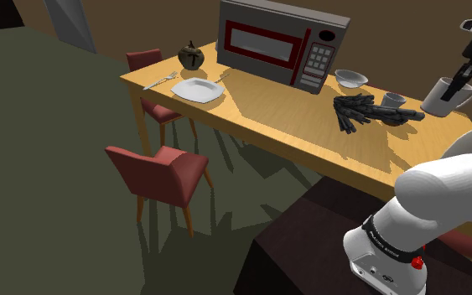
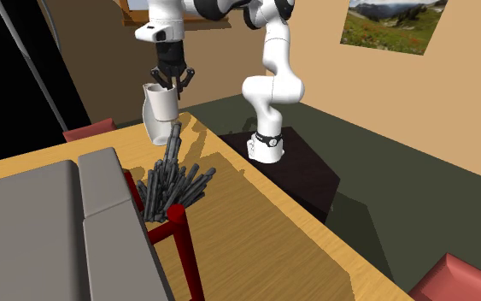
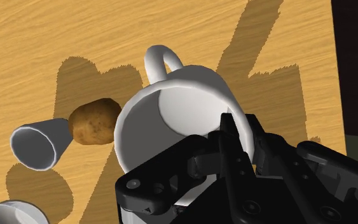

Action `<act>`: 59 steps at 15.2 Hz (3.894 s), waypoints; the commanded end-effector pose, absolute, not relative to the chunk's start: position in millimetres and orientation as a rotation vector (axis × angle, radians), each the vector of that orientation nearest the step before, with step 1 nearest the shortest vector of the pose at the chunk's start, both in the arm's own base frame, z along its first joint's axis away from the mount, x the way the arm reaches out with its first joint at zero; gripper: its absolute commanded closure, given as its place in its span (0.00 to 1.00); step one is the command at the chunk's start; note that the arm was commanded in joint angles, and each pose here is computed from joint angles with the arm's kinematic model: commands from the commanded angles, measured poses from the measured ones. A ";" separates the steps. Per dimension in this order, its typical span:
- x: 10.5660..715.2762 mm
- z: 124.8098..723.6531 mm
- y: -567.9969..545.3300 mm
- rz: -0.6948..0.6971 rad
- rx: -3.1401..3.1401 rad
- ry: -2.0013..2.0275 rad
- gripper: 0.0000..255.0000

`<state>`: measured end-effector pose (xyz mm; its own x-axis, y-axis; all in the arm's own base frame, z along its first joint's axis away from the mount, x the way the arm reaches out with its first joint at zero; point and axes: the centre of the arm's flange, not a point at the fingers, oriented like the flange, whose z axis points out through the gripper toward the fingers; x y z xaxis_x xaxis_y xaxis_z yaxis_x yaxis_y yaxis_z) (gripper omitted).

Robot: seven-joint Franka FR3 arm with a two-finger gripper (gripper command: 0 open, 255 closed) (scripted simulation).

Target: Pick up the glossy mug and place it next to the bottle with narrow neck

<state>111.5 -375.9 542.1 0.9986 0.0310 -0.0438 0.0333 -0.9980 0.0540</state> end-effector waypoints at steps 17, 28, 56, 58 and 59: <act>111.0 446.5 -375.3 -0.065 3.085 0.050 1.00; 111.0 388.4 -375.3 -0.065 3.085 0.050 1.00; 113.0 409.8 -372.5 -0.065 3.085 0.050 0.00; 113.0 409.8 -372.5 -0.065 3.085 0.050 0.00; 113.0 409.8 -372.5 -0.065 3.085 0.050 0.00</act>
